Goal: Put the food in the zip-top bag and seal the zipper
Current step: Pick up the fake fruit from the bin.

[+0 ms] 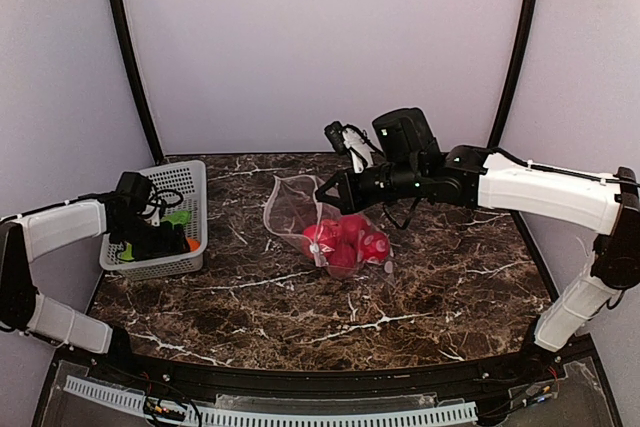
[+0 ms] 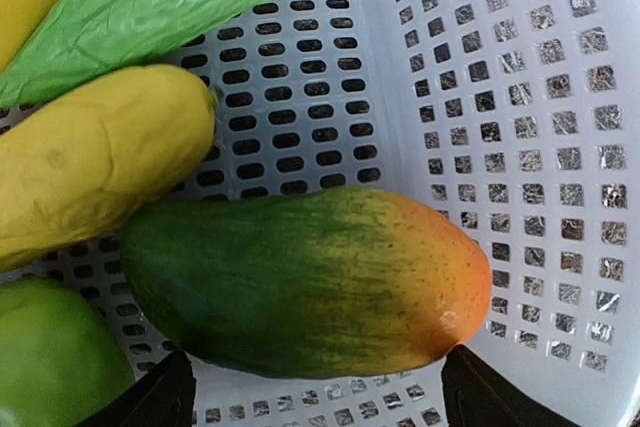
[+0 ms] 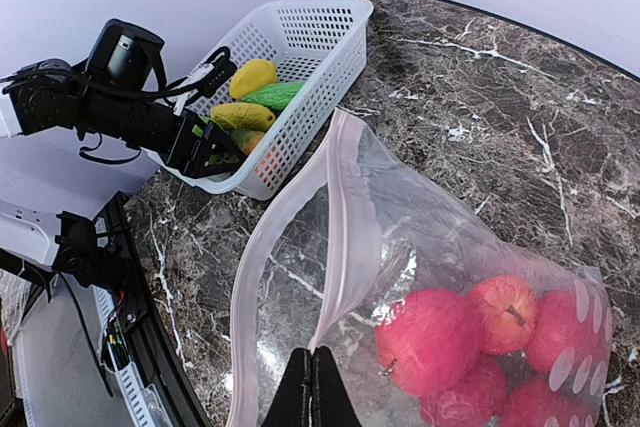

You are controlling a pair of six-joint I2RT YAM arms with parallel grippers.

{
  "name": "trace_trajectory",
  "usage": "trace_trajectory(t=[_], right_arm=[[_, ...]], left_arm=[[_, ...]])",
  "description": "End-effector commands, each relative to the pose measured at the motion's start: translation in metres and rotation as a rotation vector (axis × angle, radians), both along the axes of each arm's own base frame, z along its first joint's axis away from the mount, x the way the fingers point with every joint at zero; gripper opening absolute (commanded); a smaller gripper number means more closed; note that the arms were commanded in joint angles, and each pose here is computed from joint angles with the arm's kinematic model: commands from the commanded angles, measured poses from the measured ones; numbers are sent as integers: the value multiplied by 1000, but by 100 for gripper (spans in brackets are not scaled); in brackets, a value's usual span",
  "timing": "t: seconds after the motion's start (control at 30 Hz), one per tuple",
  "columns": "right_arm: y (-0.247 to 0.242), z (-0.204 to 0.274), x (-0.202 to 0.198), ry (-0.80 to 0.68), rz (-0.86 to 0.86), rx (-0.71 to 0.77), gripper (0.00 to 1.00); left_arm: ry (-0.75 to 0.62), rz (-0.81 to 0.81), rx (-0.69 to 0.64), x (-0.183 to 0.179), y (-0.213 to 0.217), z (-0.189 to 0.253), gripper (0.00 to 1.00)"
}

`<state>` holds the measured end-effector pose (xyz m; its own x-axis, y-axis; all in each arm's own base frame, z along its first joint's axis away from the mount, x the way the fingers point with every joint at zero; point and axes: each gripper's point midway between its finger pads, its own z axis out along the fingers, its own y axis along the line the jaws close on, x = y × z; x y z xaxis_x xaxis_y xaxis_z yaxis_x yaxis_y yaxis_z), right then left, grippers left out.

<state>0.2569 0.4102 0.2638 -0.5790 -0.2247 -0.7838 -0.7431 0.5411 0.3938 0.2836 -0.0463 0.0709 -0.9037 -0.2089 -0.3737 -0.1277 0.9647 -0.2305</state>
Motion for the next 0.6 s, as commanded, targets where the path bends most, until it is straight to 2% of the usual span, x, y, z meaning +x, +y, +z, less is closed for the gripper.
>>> trace_trajectory(t=[0.0, 0.3, 0.57], right_arm=[[7, 9, 0, -22, 13, 29, 0], [6, 8, 0, -22, 11, 28, 0], [1, 9, -1, -26, -3, 26, 0]], left_arm=[[39, -24, 51, -2, 7, -7, 85], [1, -21, 55, 20, 6, -5, 83], [-6, -41, 44, 42, 1, -10, 90]])
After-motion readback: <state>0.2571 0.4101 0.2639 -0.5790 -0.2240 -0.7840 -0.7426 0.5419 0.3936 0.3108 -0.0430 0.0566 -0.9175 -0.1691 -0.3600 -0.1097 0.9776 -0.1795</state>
